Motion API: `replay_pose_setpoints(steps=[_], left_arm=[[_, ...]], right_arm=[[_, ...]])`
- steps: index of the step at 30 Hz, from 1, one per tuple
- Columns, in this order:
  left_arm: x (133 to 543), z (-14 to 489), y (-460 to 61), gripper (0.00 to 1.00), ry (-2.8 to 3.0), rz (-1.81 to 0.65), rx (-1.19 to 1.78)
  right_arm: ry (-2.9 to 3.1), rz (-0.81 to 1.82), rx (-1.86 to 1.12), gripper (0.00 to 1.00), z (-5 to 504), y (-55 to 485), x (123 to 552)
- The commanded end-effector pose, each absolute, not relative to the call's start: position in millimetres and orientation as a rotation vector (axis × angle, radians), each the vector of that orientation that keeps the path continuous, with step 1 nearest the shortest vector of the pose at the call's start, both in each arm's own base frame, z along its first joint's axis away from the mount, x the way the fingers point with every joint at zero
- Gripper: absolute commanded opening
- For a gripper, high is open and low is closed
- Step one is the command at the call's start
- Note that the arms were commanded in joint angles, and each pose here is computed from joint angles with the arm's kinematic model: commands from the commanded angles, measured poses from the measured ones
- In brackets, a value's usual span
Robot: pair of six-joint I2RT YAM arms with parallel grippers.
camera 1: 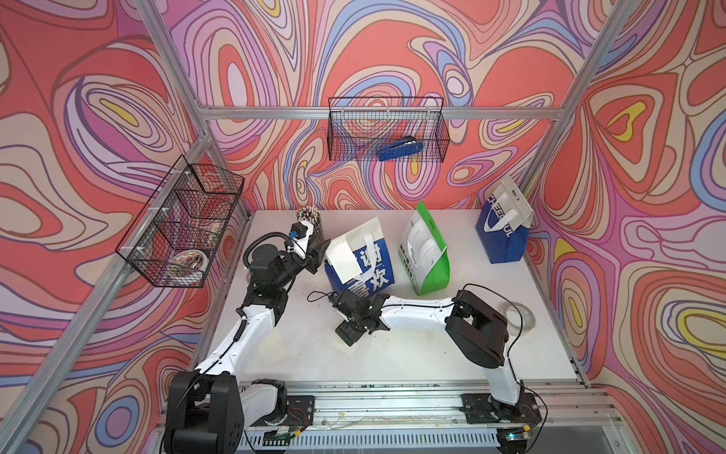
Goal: Staple the receipts to the bags
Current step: Pick up the receipt from the center of the board.
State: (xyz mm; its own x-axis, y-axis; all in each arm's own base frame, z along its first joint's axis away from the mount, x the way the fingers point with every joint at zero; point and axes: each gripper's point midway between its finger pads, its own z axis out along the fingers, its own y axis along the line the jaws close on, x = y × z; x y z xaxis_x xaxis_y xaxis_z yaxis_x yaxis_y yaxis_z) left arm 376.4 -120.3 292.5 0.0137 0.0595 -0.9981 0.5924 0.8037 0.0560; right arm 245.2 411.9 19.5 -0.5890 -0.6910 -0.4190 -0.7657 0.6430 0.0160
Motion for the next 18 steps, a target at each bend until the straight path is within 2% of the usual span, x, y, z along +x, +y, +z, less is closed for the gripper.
replay_pose_setpoints(steps=[1,9,13,15,18], left_arm=[[373,301,-119,0.46,1.495,-0.440,0.542],[369,289,-116,0.46,1.536,-0.425,0.539],[368,287,-117,0.47,1.544,-0.432,0.551],[369,287,-118,0.48,1.545,-0.436,0.550],[370,292,-115,0.56,1.545,-0.445,0.506]], right_arm=[[2.715,0.257,-1.165,0.74,-25,364,224],[2.767,0.310,-1.076,0.54,-22,338,224],[2.725,0.299,-1.075,0.39,-6,331,224],[2.711,0.289,-1.056,0.39,-2,325,223],[2.652,0.317,-1.050,0.46,17,320,222]])
